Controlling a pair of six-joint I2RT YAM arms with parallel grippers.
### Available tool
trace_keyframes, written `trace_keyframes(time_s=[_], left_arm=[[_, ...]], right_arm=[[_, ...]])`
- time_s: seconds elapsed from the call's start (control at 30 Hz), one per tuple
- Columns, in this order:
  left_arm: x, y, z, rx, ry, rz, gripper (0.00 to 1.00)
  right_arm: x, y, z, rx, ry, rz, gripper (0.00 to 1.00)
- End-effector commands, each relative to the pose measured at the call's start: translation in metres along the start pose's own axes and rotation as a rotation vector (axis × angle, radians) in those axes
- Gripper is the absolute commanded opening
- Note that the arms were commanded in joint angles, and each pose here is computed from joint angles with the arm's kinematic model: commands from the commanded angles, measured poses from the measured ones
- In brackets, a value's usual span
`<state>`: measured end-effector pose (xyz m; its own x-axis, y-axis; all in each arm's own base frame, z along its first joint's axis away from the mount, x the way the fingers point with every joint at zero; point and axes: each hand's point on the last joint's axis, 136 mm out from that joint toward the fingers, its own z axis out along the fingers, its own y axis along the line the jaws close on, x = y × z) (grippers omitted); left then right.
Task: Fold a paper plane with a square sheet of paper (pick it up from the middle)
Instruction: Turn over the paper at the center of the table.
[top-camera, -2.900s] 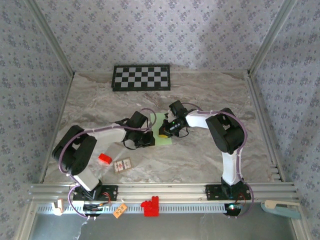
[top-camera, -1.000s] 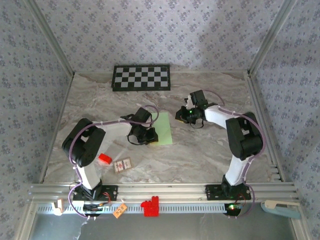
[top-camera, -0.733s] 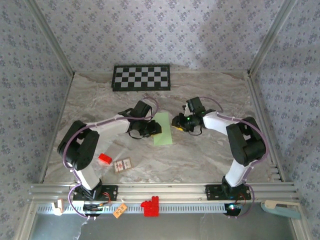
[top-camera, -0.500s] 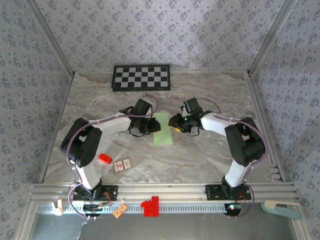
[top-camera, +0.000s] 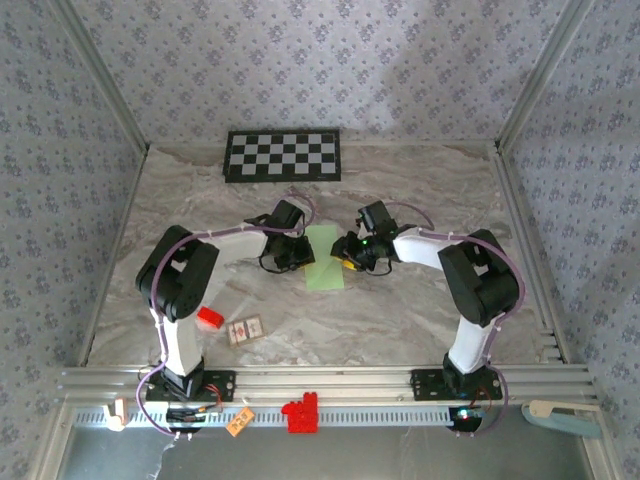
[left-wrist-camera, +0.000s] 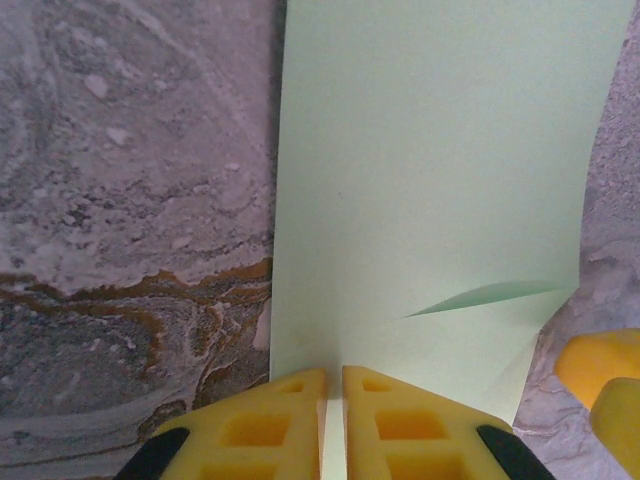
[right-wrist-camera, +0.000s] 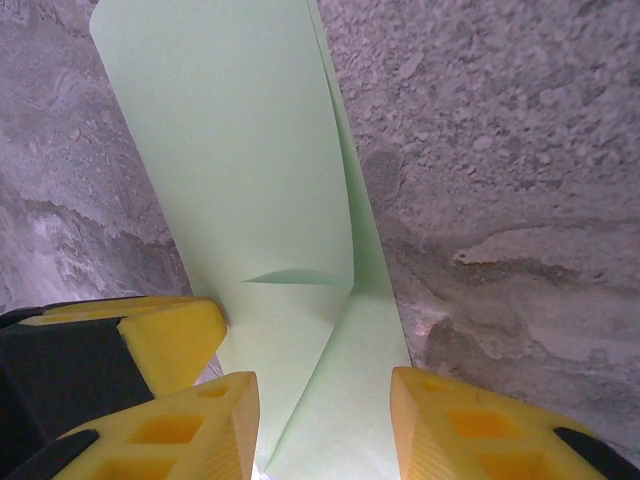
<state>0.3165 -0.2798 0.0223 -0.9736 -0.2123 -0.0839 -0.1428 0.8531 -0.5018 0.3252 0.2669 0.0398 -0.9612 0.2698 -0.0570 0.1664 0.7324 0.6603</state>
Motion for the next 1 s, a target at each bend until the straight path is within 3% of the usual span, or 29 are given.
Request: trace_keyframes(time_s=[0.0,0.4,0.73,0.97], left_arm=[[0.005,0.017,0.006,-0.045,0.015,-0.046,0.14],[0.009,0.021,0.008,-0.029,0.028,-0.069,0.13],[0.008,0.022,0.006,-0.032,0.023,-0.071,0.13],[0.008,0.022,0.006,-0.031,0.022,-0.072,0.13]], right_arm=[[0.001,0.001,0.007,0.006,0.009,0.028,0.41],[0.006,0.006,0.020,0.003,0.037,0.020,0.30],[-0.008,-0.001,-0.013,0.070,-0.084,-0.004,0.37],[-0.002,0.008,-0.001,0.017,-0.019,-0.002,0.35]])
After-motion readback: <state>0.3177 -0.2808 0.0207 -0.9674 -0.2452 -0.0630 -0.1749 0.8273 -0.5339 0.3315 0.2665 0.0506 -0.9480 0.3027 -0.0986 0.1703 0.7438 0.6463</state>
